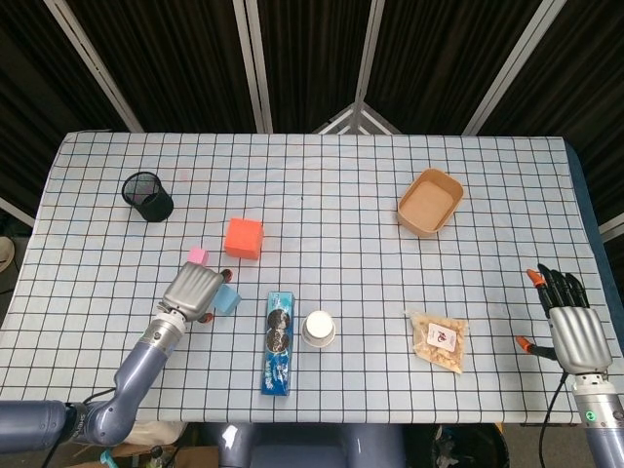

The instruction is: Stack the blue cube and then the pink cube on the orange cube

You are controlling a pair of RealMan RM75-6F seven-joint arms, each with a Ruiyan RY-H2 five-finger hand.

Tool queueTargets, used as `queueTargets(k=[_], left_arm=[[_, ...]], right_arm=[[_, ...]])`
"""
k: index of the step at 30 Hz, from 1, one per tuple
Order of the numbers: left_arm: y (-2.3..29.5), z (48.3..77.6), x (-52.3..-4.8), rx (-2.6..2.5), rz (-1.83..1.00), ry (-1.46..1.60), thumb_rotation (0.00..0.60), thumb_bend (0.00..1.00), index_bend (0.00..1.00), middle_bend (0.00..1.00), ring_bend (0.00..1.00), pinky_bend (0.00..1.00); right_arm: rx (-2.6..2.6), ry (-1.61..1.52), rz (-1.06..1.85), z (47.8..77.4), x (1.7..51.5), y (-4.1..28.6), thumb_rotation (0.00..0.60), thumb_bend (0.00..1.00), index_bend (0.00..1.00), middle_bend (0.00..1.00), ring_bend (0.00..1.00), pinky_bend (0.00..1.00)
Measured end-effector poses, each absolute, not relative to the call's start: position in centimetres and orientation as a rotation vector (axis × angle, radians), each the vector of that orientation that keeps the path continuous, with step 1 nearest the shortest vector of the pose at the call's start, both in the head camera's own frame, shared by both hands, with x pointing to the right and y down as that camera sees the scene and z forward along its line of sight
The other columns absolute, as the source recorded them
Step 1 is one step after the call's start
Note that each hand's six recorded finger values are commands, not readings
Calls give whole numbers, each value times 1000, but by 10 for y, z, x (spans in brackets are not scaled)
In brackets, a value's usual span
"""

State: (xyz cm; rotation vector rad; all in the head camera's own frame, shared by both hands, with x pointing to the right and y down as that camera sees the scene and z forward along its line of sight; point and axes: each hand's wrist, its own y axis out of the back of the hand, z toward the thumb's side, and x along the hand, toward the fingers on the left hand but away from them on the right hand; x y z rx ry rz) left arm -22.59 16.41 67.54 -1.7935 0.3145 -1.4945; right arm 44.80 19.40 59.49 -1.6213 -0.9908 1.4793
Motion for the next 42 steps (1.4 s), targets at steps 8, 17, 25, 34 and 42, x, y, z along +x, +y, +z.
queueTargets(k=[8,17,25,34,42], left_arm=[[164,681,-226,-1792,-1502,308,600,159,329,872,695,715],[162,685,-226,-1794,-1503,310,600,159,359,872,696,715],[160,692,-222,-1800,-1503,298,600,191,360,872,695,715],[161,697,-217,-1809,-1491,281,600,234,396,872,695,715],[161,695,-216,-1808,-1484,291,600,234,426,871,692,714]], right_arm=[[-1624,-987,1487,597,447,194,600,95,0,43,35,36],[-1629,-972,1494,600,445,195,600,95,0,43,34,36],[-1629,-964,1501,602,444,195,600,94,0,42,34,36],[-1632,-953,1510,605,444,195,600,94,0,42,35,36],[-1635,-945,1511,607,442,196,600,94,0,42,34,36]])
